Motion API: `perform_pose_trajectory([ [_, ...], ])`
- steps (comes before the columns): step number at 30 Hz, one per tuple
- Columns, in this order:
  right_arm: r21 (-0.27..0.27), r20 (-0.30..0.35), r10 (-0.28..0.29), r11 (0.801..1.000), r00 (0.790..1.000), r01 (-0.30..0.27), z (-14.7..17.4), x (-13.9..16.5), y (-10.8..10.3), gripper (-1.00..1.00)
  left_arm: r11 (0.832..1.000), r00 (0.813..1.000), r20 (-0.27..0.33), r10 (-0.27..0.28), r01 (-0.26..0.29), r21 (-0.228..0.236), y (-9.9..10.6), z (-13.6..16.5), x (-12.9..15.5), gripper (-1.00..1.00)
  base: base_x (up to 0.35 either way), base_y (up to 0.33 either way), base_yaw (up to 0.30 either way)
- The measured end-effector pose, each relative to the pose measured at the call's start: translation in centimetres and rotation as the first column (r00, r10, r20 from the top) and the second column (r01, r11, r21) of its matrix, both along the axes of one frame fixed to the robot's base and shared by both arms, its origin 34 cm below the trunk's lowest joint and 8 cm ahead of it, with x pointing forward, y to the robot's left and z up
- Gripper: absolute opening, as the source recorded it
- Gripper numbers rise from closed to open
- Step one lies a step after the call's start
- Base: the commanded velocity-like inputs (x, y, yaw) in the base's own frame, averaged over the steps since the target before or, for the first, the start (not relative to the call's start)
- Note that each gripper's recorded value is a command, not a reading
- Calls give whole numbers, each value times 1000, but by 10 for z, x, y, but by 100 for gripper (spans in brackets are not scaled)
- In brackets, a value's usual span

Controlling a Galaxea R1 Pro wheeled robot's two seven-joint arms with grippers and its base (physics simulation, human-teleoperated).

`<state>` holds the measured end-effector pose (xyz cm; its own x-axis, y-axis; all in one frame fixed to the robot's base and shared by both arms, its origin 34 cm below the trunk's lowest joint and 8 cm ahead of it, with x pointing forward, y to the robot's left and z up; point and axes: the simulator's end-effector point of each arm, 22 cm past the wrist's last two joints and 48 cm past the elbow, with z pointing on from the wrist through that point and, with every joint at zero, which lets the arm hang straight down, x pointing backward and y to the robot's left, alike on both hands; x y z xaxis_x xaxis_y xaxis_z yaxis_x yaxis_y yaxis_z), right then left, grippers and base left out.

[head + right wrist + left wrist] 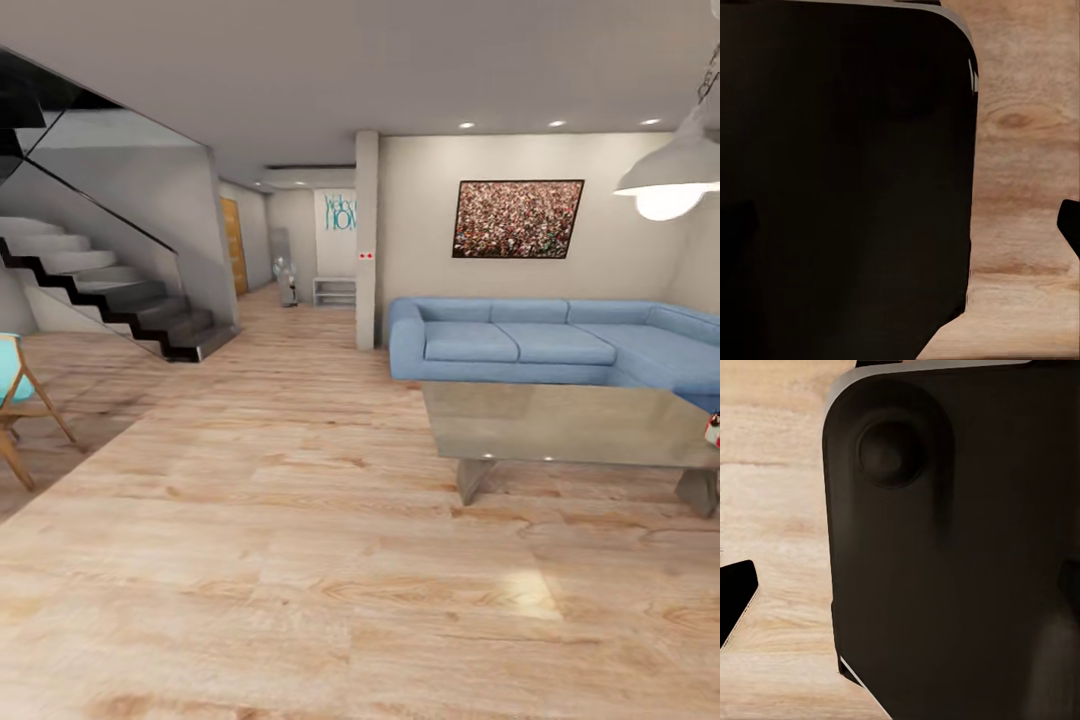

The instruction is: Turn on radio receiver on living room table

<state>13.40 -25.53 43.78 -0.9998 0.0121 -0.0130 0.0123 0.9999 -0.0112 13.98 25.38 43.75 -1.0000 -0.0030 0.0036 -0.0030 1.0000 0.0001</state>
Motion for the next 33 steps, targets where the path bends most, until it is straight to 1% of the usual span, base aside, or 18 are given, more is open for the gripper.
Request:
perform_pose_trajectory([
  [12, -1, 0, -3, 1000, 1000, 3, 0, 0, 0, 100, 1000, 1000, 0, 0, 0, 0, 0, 0, 0, 100, 0, 0, -289],
  [20, 1, 24, -2, 1000, 1000, 2, 0, 5, 1, 100, 1000, 1000, 0, 4, -4, -4, -4, 0, 0, 100, 0, 0, -289],
  [33, 3, 26, 7, 1000, 1000, -7, 0, 6, 2, 100, 1000, 1000, 0, -2, 2, -2, -2, 0, 0, 100, 0, 0, -289],
])
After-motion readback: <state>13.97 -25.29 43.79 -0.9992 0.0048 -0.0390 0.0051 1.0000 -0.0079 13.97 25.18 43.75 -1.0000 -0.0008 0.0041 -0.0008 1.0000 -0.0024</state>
